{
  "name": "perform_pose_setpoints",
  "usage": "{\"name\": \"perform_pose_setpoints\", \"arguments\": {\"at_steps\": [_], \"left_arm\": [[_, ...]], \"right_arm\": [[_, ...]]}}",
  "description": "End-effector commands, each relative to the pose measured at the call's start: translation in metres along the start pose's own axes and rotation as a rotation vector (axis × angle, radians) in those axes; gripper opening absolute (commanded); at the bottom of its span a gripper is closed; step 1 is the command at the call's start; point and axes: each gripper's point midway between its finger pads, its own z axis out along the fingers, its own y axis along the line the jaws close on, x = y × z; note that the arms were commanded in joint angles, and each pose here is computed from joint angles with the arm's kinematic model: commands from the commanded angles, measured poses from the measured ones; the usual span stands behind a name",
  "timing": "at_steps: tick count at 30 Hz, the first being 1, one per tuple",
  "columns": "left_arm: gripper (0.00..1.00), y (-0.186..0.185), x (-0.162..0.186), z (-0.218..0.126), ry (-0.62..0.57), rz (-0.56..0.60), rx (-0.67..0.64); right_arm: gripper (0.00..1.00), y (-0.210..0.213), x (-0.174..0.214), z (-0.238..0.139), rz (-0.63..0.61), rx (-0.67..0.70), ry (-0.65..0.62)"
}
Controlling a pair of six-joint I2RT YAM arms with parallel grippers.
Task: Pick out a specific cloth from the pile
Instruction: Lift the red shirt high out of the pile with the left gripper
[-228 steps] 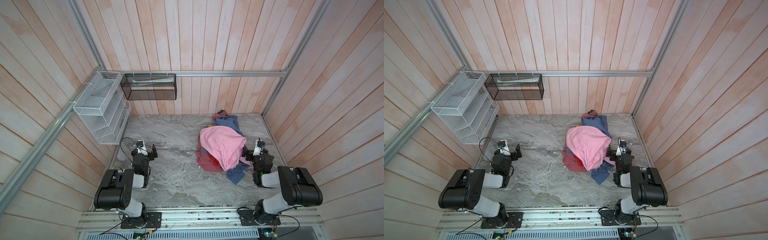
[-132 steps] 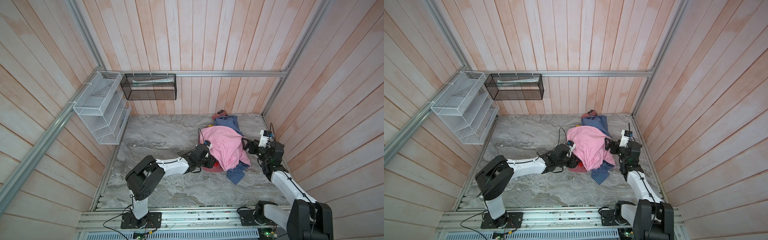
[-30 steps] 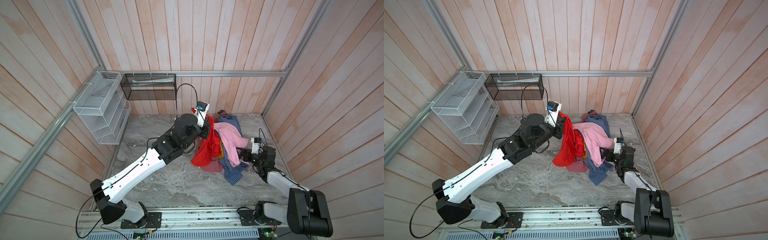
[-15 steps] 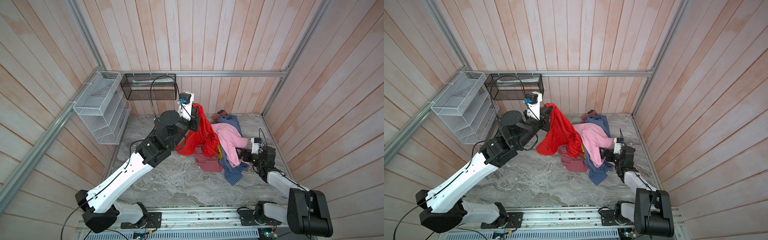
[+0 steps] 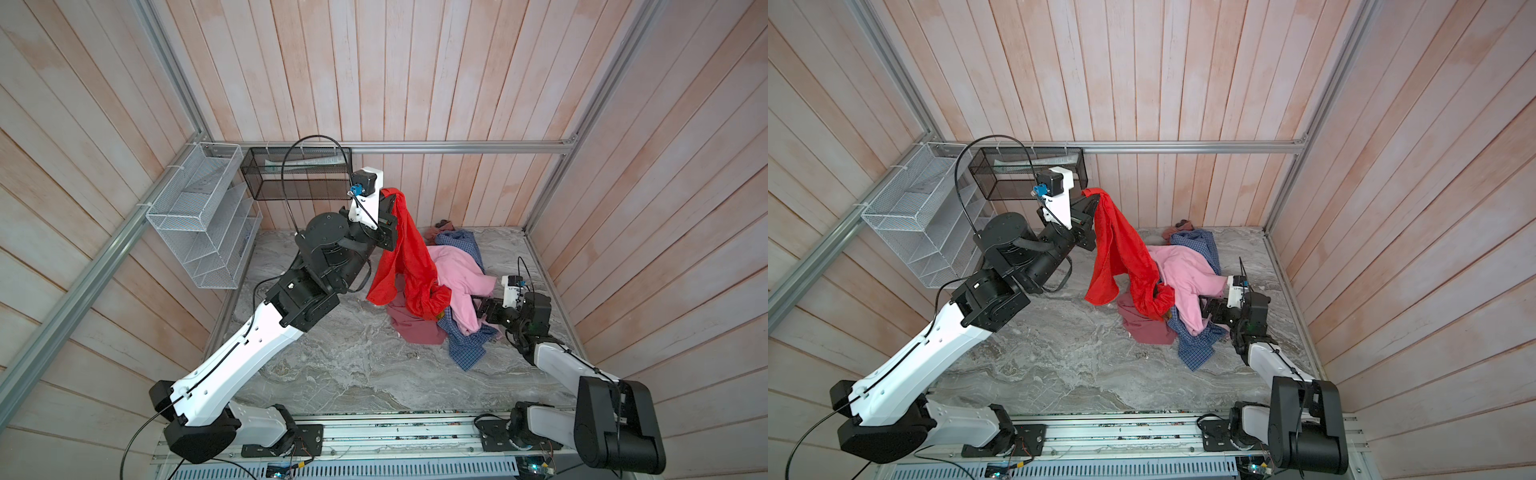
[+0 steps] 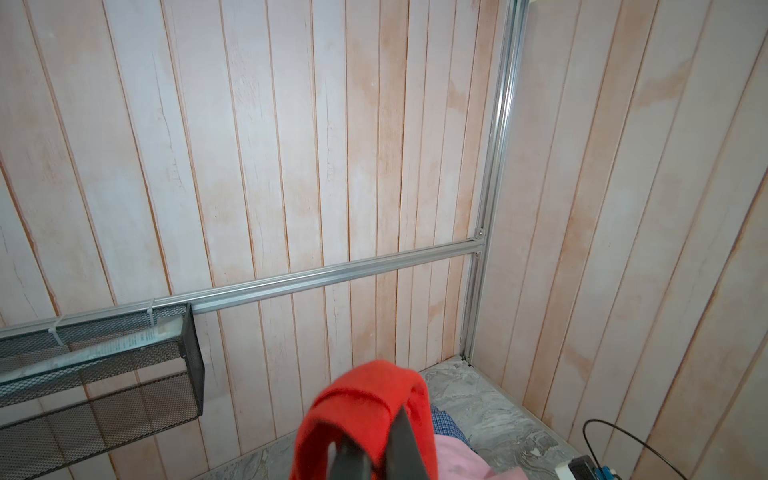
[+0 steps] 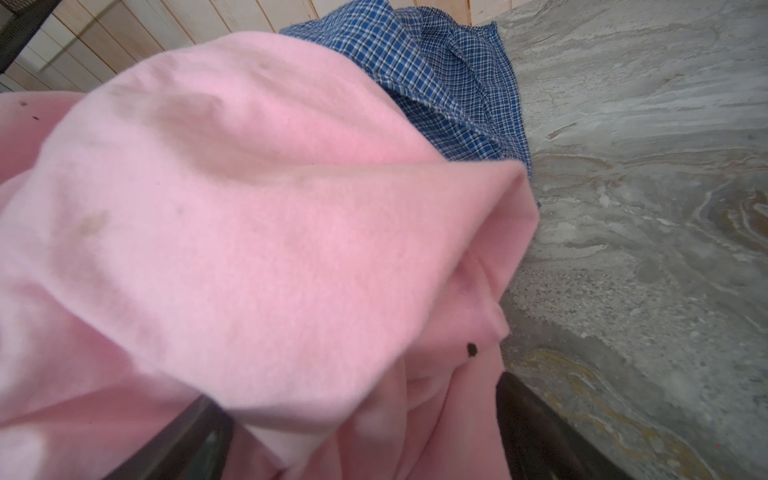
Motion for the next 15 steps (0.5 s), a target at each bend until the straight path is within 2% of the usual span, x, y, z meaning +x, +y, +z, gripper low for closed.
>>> {"name": "perform_pose_setpoints", "arguments": {"at_steps": [1,5,15], "left_arm": [[0.0,0.012,-0.059,-0.011,-0.157,0.015,-0.031],[0.01,0.008,-0.075,-0.012,-0.189,0.022,-0.004],[0.02,-0.002,-0.088,-0.019,-0.238,0.027,0.063]], "right_arm": [[0.97,0.001,-0.011,0.0,-0.025,0.011,-0.029],[0.97,0.002,-0.015,-0.001,-0.023,0.005,-0.042],[0.97,0.0,-0.015,0.0,-0.02,0.014,-0.045]]}}
